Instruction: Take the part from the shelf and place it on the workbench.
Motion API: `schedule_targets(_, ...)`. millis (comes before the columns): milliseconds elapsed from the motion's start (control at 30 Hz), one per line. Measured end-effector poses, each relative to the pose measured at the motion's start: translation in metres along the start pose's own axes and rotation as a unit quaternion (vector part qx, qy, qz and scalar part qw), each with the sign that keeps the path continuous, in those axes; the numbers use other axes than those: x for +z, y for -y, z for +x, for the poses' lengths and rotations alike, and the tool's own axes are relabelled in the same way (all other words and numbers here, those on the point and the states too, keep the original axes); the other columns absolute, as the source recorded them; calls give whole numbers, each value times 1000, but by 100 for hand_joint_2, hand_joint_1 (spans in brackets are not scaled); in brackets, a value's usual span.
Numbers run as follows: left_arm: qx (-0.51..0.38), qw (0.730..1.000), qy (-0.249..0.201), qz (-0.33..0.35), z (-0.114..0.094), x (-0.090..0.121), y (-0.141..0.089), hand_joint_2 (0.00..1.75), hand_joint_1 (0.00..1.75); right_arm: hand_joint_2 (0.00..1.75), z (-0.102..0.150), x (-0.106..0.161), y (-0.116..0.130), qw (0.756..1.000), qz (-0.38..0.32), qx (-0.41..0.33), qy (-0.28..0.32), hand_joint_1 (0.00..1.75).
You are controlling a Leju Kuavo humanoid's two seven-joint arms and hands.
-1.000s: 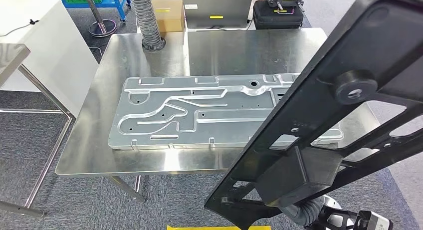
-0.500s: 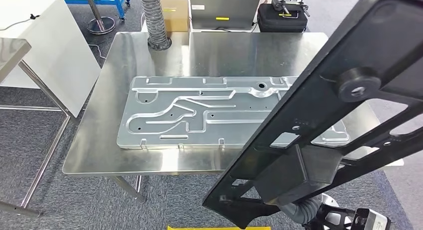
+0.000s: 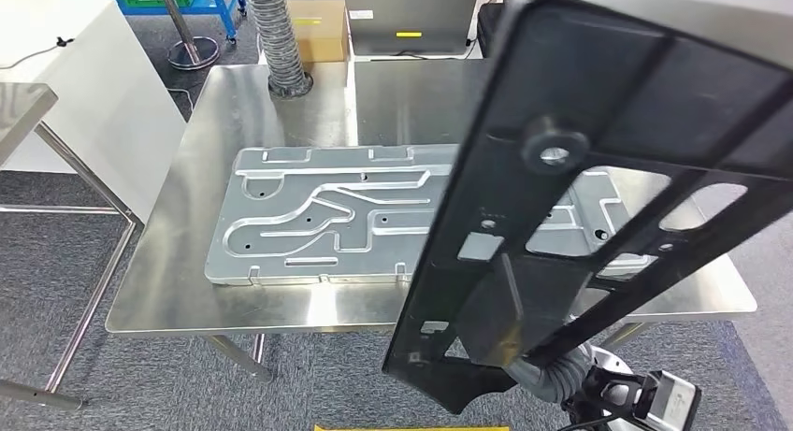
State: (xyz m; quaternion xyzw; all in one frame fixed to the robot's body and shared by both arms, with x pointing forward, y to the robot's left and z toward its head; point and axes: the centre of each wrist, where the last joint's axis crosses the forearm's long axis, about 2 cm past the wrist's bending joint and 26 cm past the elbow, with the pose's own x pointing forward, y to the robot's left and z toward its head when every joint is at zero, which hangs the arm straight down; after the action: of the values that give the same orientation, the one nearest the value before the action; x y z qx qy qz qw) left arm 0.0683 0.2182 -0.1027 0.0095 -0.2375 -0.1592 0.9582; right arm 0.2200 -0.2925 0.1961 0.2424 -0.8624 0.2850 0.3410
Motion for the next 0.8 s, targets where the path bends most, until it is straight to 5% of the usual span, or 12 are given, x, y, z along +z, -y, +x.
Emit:
schedule_targets(200, -3, 1000, 0, -2, 0, 0, 0, 175, 0, 175, 0, -14, 18, 999, -27, 26, -1, 175)
schedule_targets(567, -2, 1000, -4, -3, 4, -1, 0, 175, 0, 175, -4, -45, 94, 995, -89, 29, 26, 175)
schedule_targets(800, 1, 1000, 2, -7, 4, -1, 0, 175, 0, 175, -8, -62, 122, 986, -130, 105, 8, 175)
